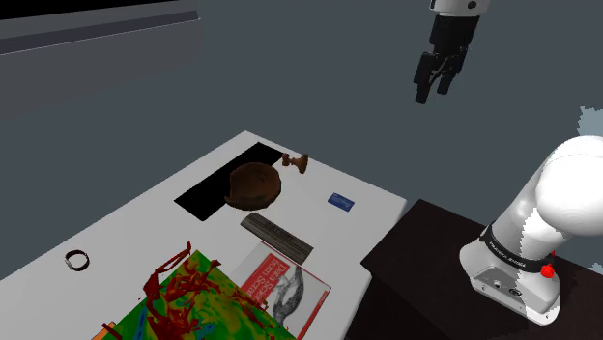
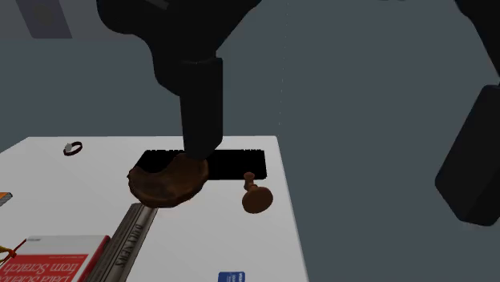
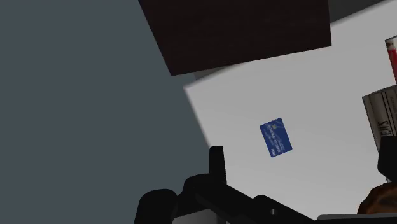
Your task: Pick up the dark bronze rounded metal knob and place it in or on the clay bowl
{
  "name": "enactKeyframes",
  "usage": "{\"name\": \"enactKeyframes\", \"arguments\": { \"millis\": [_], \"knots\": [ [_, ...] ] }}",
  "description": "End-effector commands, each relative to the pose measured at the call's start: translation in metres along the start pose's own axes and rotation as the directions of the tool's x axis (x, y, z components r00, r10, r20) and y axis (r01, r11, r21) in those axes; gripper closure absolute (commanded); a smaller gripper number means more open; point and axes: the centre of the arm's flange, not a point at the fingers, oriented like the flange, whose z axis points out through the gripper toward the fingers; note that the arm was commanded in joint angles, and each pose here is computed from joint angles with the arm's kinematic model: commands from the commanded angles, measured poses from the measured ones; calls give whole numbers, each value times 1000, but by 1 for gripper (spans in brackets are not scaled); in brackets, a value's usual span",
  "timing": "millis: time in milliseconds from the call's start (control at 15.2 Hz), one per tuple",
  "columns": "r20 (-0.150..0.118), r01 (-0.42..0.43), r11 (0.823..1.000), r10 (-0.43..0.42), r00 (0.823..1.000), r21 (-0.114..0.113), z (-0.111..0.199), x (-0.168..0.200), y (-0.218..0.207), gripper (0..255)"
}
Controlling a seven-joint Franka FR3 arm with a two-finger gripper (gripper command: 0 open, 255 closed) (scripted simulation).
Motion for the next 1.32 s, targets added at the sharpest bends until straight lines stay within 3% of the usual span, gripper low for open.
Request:
{"name": "enactKeyframes", "arguments": {
  "millis": [0, 1254],
  "knots": [
    [0, 0, 1000, 0, 1000, 0, 0, 0, 0, 0],
    [10, -7, 1000, 7, 1000, -27, 136, 201, -74, 0]
  ]
}}
